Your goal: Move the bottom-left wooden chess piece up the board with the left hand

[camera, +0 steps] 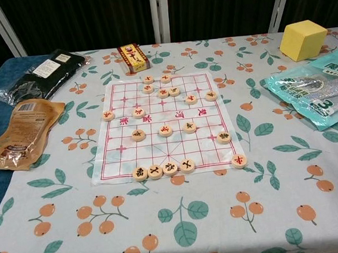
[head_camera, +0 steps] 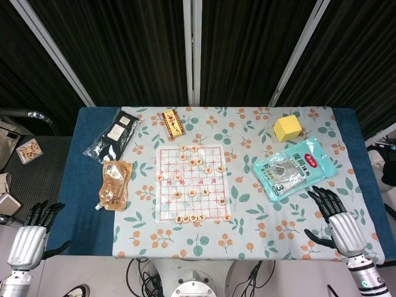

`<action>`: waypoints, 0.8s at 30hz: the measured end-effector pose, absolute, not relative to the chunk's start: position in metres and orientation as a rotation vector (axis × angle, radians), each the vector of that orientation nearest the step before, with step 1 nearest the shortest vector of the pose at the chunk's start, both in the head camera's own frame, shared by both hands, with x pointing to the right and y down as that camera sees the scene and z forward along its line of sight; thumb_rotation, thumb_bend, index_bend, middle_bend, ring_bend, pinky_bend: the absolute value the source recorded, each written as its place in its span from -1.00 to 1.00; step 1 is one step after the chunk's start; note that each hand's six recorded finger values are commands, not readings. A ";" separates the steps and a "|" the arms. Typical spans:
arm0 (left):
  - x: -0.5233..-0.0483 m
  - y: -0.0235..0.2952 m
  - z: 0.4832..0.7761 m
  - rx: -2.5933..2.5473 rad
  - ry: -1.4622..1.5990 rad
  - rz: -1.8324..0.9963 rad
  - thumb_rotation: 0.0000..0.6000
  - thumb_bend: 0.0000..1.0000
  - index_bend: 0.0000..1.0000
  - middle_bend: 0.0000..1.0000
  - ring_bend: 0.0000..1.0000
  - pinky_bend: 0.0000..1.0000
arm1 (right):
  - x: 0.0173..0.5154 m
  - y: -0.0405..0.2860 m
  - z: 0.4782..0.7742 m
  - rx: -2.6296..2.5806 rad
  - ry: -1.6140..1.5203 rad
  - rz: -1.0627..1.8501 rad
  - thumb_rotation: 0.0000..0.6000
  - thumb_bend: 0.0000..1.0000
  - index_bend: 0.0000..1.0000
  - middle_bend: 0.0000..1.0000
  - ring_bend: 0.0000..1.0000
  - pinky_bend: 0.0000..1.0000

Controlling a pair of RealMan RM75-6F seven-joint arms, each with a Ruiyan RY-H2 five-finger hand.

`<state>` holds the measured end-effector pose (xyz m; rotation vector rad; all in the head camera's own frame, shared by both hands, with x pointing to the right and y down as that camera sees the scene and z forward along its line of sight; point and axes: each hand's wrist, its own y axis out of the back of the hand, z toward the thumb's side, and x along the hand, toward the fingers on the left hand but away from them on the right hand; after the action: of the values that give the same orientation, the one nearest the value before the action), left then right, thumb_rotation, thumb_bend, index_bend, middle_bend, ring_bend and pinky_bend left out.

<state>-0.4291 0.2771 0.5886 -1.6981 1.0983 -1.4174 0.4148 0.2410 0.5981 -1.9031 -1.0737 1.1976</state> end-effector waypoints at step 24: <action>-0.397 0.270 0.594 -1.805 1.033 -1.320 1.00 -0.74 -0.73 -0.72 -1.00 -0.90 | 0.434 0.239 0.593 -1.827 -1.115 1.220 1.00 -0.74 -1.00 -1.00 -1.00 -1.00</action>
<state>-0.3971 0.2705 0.5944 -1.8047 1.0334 -1.3197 0.4344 0.2387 0.5932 -1.8269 -1.1150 1.2205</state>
